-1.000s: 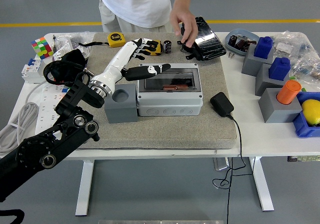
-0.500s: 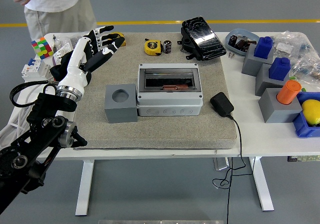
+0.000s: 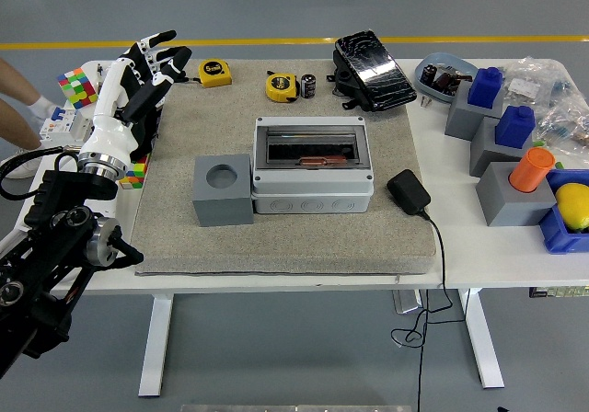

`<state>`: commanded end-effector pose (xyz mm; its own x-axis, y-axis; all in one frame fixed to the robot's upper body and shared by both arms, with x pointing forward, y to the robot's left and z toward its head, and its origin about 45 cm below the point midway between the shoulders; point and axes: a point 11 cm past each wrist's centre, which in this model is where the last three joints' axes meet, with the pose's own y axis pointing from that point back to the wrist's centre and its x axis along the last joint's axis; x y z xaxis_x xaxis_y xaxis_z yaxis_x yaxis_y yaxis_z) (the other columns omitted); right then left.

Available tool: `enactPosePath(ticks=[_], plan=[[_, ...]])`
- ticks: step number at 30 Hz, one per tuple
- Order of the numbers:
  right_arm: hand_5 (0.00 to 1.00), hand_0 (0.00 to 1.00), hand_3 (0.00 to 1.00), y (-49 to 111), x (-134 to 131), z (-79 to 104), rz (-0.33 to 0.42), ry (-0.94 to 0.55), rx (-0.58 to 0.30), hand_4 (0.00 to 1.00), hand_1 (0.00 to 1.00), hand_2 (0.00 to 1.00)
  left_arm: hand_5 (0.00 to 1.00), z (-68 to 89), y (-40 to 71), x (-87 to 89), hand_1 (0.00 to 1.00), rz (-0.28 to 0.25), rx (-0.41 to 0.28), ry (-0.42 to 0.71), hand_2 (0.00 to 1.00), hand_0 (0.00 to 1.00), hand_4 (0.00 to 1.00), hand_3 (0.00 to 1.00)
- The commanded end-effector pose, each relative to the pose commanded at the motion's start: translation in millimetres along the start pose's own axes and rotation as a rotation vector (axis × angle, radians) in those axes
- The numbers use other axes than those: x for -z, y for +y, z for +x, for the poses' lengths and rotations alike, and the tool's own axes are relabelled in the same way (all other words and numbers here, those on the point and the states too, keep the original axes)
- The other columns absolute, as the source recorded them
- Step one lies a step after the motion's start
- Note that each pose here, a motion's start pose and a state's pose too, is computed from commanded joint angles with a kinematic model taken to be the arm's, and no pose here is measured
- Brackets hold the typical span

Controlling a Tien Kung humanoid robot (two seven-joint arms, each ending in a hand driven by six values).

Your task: Fetch the battery,place it into the box,close the lid of the box

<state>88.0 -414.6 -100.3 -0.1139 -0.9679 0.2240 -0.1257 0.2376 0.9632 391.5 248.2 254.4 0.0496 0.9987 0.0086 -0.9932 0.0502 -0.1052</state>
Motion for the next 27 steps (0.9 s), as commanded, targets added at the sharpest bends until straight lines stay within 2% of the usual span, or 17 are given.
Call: enactPosePath(ticks=[4,11,12,17,18,23,24,27], plan=[[0.661,0.642,0.766,-0.3,-6.2,2.9,-0.010,-0.012,-0.005,0.998,0.692,0.723,0.481,-0.3,3.4,2.9,0.712,0.010,0.001,0.013,0.683,0.668,0.992,0.750],[0.661,0.642,0.766,-0.7,-7.9,-2.8,-0.009,-0.020,0.008,0.998,0.692,0.723,0.467,1.0,7.3,4.3,0.710,0.015,0.012,0.013,0.682,0.664,0.984,0.747],[0.661,0.642,0.766,-0.7,-8.5,-2.8,-0.010,-0.021,0.007,0.998,0.692,0.722,0.455,0.9,7.6,4.7,0.690,0.018,0.014,0.013,0.669,0.632,0.975,0.740],[0.661,0.642,0.766,-0.9,-11.5,0.1,-0.019,-0.023,0.002,0.998,0.692,0.722,0.455,0.4,10.1,9.2,0.690,0.037,0.019,0.012,0.669,0.632,0.975,0.740],[0.661,0.642,0.766,-0.9,-11.5,0.6,-0.019,-0.026,0.001,0.998,0.693,0.723,0.455,0.6,10.6,10.2,0.652,0.041,0.019,0.013,0.652,0.589,0.975,0.734],[0.661,0.642,0.766,-0.8,-10.5,0.4,-0.016,-0.033,0.002,0.998,0.693,0.723,0.455,-0.5,12.7,13.4,0.652,0.054,0.023,0.014,0.652,0.589,0.975,0.734],[0.662,0.642,0.766,-0.9,-10.4,0.0,-0.016,-0.034,0.003,0.998,0.692,0.723,0.458,-1.1,13.0,14.3,0.630,0.058,0.025,0.013,0.626,0.547,0.974,0.729],[0.662,0.642,0.766,-0.9,-10.4,-1.4,-0.016,-0.036,0.005,0.998,0.692,0.723,0.458,-2.5,14.1,15.7,0.630,0.064,0.031,0.012,0.626,0.547,0.974,0.729]])
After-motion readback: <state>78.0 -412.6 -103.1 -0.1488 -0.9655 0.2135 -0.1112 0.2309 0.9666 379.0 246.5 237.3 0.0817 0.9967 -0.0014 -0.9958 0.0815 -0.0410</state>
